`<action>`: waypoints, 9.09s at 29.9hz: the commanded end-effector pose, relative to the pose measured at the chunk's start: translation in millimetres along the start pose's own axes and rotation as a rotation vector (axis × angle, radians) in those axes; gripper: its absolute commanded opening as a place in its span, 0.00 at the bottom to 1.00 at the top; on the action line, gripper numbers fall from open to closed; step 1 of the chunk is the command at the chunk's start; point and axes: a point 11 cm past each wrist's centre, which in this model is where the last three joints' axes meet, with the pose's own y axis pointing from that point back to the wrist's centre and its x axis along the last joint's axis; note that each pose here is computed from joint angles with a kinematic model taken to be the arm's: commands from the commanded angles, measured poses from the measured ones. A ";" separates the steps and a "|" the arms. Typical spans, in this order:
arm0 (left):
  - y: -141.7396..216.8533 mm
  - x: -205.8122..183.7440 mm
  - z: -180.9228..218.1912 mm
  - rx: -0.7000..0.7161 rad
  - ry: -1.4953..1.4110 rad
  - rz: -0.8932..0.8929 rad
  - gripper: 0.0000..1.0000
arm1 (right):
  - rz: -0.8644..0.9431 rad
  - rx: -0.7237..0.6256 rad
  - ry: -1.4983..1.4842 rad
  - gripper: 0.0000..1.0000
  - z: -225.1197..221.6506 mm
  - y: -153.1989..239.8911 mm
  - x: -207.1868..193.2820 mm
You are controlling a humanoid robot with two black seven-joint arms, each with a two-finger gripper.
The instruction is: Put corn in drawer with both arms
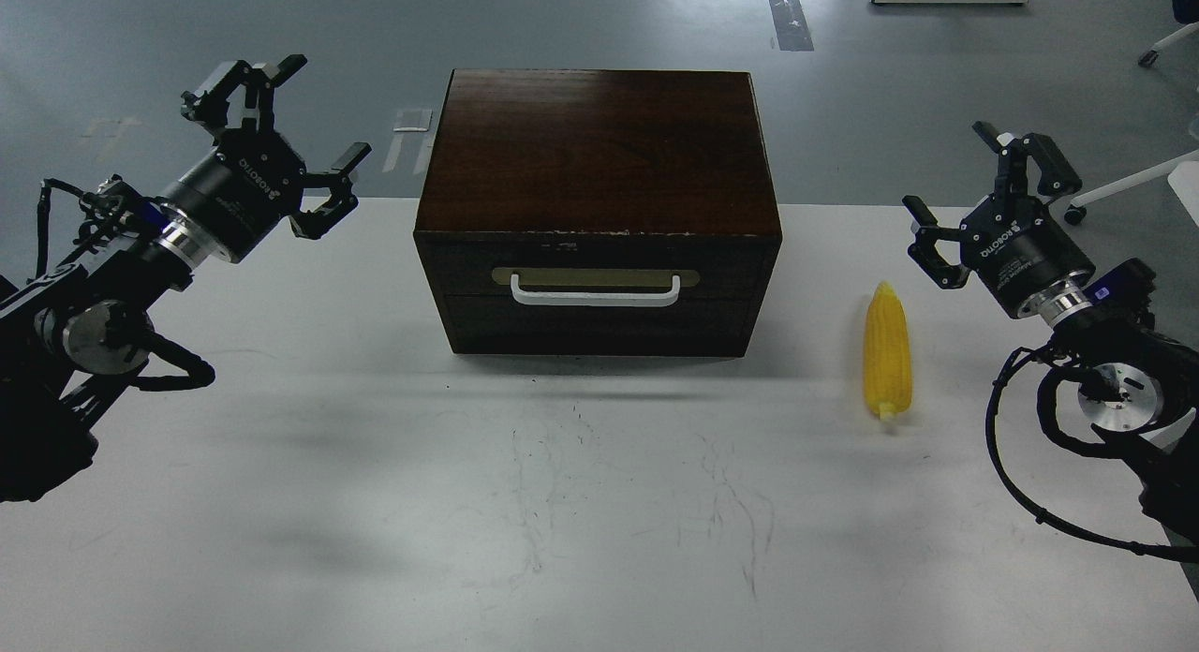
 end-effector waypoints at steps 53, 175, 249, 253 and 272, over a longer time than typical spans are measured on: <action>-88.7 -274.7 -44.3 0.300 -2.235 -1.527 0.99 | 0.052 0.056 0.077 1.00 -48.0 17.1 27.9; -30.9 -277.5 -127.7 0.344 -2.203 -1.927 0.99 | 0.079 0.057 0.084 1.00 -46.8 29.1 37.8; -31.2 -81.4 53.1 0.065 -0.371 -0.357 0.99 | -0.492 -0.750 1.320 1.00 -6.2 72.1 20.4; -30.7 -81.4 52.3 0.066 -0.369 -0.357 0.99 | -0.512 -0.776 1.363 1.00 13.5 58.7 17.7; -30.7 -81.2 53.6 0.063 -0.370 -0.355 0.99 | -0.538 -0.857 1.400 0.96 58.5 44.8 20.6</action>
